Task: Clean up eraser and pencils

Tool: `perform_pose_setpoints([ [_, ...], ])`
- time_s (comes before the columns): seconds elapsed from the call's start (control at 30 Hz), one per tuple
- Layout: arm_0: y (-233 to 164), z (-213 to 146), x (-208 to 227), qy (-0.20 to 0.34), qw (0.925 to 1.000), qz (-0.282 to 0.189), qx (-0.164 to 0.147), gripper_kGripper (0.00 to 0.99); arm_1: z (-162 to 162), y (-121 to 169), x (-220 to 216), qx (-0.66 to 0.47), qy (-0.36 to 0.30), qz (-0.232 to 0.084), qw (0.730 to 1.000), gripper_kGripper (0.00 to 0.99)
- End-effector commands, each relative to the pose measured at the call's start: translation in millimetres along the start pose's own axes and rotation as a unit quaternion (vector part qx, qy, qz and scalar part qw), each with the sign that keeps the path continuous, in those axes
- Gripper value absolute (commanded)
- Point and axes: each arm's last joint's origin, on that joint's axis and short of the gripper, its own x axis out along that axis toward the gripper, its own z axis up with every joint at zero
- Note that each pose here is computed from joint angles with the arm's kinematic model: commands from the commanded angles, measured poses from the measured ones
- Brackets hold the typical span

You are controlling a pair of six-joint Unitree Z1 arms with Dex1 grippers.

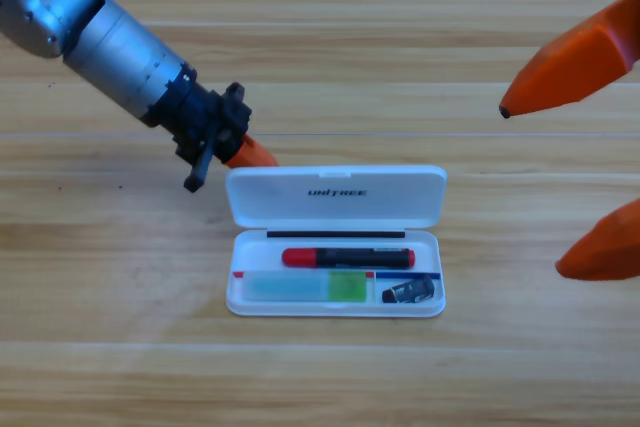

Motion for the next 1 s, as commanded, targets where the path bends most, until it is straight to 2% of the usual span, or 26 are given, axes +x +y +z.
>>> perform_pose_setpoints([
  [0.03, -21, 8, 2, -0.004, 0.9997, -0.017, 0.018, 0.000, -2, -2, 10, 0.010, 0.004, 0.018, 1.000, 0.959],
  [0.5, -49, 14, 9, -0.001, 0.9984, -0.033, 0.045, 0.000, -2, -2, 11, 0.012, 0.005, 0.022, 1.000, 0.959],
  [1.0, -68, -9, 37, 0.018, 0.9971, -0.043, 0.060, 0.000, -3, -4, 14, 0.015, 0.008, 0.023, 1.000, 0.959],
])
